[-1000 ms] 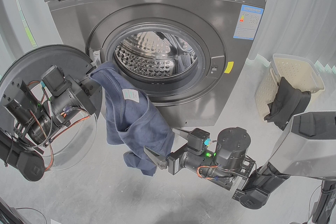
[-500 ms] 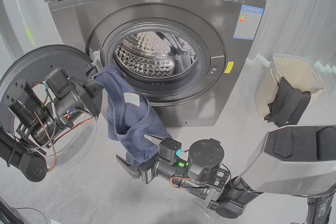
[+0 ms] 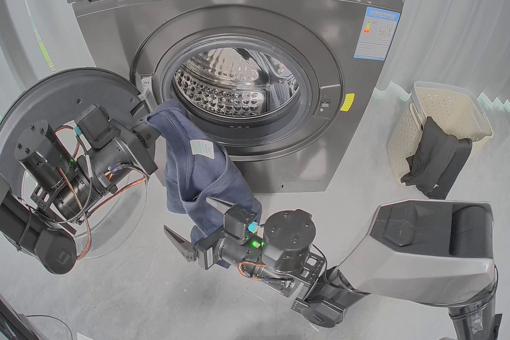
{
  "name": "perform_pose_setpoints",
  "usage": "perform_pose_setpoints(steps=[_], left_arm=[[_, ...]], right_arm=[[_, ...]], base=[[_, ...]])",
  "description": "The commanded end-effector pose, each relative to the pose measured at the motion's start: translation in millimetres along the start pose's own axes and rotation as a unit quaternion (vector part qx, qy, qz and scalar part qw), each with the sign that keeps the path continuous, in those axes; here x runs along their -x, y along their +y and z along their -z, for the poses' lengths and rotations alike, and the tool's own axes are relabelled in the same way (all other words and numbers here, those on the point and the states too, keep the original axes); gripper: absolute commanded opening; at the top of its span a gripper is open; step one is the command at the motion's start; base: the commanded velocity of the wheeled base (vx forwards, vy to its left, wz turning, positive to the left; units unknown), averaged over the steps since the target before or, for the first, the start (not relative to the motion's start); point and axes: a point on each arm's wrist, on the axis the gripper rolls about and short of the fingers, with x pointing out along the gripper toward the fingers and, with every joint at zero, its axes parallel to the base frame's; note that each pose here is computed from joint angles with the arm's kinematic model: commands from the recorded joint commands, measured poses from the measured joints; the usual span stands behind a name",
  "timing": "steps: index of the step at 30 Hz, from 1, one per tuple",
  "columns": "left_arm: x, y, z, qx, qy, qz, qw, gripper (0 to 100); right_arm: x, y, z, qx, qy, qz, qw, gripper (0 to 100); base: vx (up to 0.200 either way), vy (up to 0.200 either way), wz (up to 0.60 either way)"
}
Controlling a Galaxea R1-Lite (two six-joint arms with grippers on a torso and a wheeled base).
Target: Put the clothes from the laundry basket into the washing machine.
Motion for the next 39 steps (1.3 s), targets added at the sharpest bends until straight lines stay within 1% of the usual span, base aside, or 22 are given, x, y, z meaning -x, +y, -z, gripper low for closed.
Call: perform_pose_setpoints(steps=[1,3,6,11,12,16,18,22,26,29,30,35,39], left_arm=[[-0.3,0.0,-0.6,0.0,-0.002,0.0,1.0,0],[-0.4,-0.1,-1.2,0.0,-0.003,0.0,1.0,0],[-0.5,-0.3,-1.9,-0.001,-0.004,0.0,1.0,0],[-0.8,-0.2,-2.2,-0.001,-0.005,0.001,1.0,0],[-0.8,-0.2,-2.2,-0.001,-0.005,0.001,1.0,0],[-1.0,0.1,-1.3,0.0,-0.003,0.0,1.0,0],[-1.1,0.8,-0.6,0.0,-0.003,-0.001,1.0,0],[-0.7,3.0,-0.8,0.0,-0.003,-0.005,1.0,0],[-0.8,2.4,-1.2,0.0,-0.003,-0.004,1.0,0],[-0.9,2.0,-1.1,0.0,-0.003,-0.003,1.0,0],[-0.9,1.4,-1.6,0.0,-0.004,-0.002,1.0,0],[-1.0,0.7,-0.9,0.001,-0.003,-0.001,1.0,0],[-0.9,-0.1,-1.8,0.001,-0.004,0.0,1.0,0]], right_arm=[[-18.4,-23.5,12.3,0.003,-0.007,0.027,0.9996,100],[-23.6,-30.0,9.9,0.003,-0.015,0.04,0.9991,100],[-26.4,-35.3,8.1,0.003,-0.022,0.053,0.9983,100],[-25.9,-38.9,5.3,0.003,-0.025,0.066,0.9975,100],[-25.9,-38.9,5.3,0.003,-0.025,0.066,0.9975,0],[-22.2,-37.2,-3.6,0.002,-0.03,0.068,0.9972,0],[-18.1,-36.7,-6.0,0.002,-0.026,0.069,0.9973,0],[-2.6,-30.6,-17.2,0.001,-0.017,0.066,0.9977,0],[7.6,-32.2,-22.6,0.0,-0.009,0.071,0.9975,0],[10.7,-33.3,-22.5,0.001,-0.004,0.073,0.9973,0],[11.0,-34.0,-22.2,-0.001,-0.004,0.074,0.9973,100],[4.7,-40.4,-21.0,0.001,-0.011,0.08,0.9968,100],[0.3,-43.5,-13.7,0.002,-0.007,0.082,0.9966,100]], base=[[0.0,0.0,0.0],[0.0,0.0,0.0],[0.0,0.0,0.0],[0.0,0.0,0.0],[0.0,0.0,0.0],[0.0,0.0,0.0],[0.0,0.0,0.0],[0.0,0.0,0.0],[0.0,0.0,0.0],[0.0,0.0,0.0],[0.0,0.0,0.0],[0.0,0.0,0.0],[0.0,0.0,0.0]])
